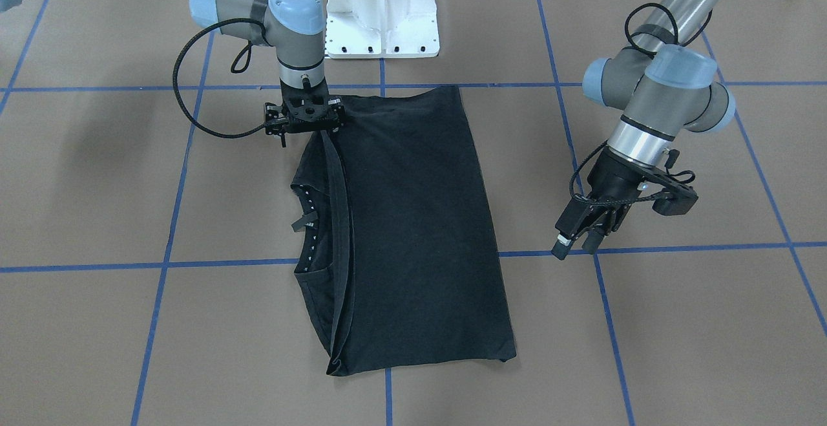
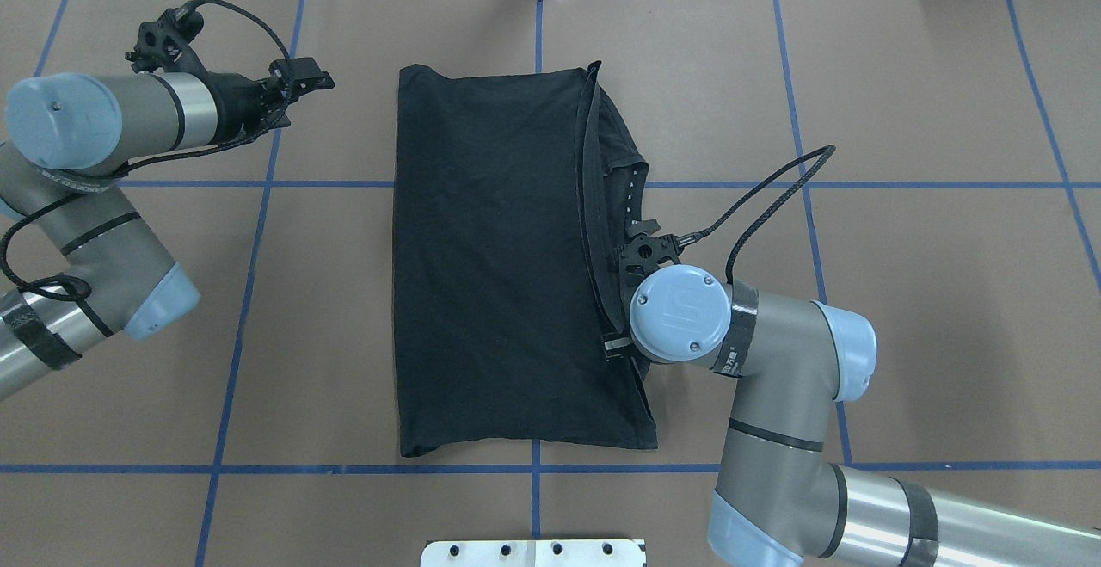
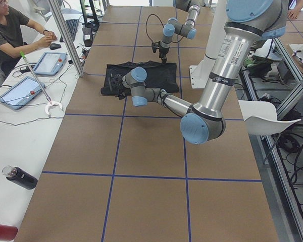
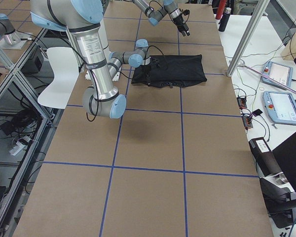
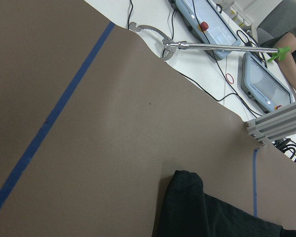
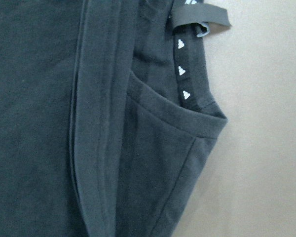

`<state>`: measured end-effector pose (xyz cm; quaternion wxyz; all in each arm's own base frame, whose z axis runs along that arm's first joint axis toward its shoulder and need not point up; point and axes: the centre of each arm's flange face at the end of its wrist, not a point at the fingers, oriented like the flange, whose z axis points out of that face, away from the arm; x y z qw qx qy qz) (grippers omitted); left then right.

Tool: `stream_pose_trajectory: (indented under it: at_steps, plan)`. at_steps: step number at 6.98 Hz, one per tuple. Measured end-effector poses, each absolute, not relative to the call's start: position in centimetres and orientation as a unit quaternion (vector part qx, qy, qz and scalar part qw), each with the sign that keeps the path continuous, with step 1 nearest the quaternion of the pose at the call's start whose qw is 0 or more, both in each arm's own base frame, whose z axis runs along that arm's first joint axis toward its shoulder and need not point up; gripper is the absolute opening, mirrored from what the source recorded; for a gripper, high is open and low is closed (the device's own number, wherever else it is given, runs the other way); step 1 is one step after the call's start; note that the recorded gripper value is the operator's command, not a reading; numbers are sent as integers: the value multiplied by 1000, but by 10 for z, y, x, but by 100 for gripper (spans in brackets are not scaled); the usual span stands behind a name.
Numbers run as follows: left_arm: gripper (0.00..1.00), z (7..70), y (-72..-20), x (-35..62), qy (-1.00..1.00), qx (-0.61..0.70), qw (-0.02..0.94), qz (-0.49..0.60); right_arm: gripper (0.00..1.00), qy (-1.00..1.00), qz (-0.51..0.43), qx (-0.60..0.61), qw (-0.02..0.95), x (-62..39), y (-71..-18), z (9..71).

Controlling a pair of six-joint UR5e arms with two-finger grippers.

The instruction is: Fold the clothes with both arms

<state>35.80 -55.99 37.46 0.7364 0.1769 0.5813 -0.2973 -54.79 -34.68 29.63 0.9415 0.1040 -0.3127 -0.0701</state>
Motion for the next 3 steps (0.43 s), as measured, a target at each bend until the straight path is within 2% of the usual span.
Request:
stream_pose_trajectory:
  at_steps: [3]
  plan:
    - [100,373,-558,361,583,176,736,-296,100,-298,-64,96,948,-535,-358,317]
